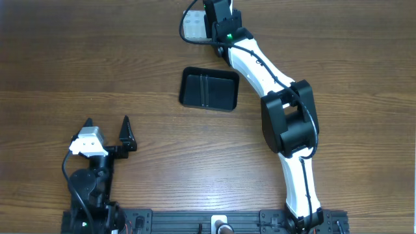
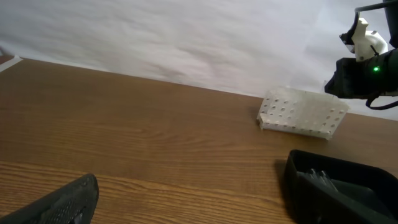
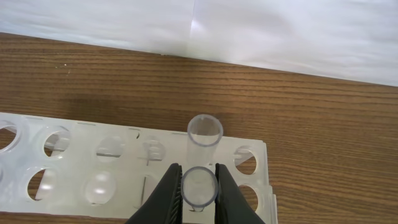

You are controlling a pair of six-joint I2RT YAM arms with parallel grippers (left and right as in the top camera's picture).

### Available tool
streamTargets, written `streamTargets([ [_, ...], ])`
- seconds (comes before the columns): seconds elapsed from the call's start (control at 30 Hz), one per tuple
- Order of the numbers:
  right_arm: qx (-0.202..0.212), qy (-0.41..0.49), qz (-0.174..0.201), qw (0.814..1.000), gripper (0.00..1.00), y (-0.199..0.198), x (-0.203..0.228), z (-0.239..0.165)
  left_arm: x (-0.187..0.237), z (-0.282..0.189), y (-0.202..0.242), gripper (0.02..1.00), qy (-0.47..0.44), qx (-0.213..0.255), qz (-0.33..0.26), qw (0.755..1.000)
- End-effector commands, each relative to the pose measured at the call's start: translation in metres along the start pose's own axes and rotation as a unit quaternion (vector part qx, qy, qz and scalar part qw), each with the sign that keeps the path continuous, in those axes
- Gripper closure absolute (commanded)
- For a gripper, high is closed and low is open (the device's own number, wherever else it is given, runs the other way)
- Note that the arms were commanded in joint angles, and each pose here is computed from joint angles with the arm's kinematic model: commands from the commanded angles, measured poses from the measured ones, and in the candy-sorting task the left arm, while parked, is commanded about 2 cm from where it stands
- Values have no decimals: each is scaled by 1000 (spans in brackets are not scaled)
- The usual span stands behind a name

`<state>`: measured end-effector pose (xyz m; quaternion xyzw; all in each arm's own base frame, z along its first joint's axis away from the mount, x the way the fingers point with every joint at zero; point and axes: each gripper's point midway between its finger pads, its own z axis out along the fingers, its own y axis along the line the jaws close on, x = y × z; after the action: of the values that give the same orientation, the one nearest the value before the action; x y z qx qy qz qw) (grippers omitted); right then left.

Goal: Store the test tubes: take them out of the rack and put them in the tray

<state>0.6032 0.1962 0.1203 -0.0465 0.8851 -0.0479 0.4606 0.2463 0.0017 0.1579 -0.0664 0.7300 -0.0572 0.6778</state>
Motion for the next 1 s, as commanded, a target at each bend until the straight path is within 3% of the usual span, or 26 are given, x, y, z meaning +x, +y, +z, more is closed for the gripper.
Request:
streamTargets([
  [0.03,11,-3,2,1000,890,-6,-2,5,2,0,-3,20,1,8,9,1000],
  [0.47,-1,-38,6,999,886,1,-36,-24,2,0,-3,20,1,8,9,1000],
  [1.0,-2,-90,4,996,901,-2,-93,-103,2,0,-3,20,1,8,9,1000],
])
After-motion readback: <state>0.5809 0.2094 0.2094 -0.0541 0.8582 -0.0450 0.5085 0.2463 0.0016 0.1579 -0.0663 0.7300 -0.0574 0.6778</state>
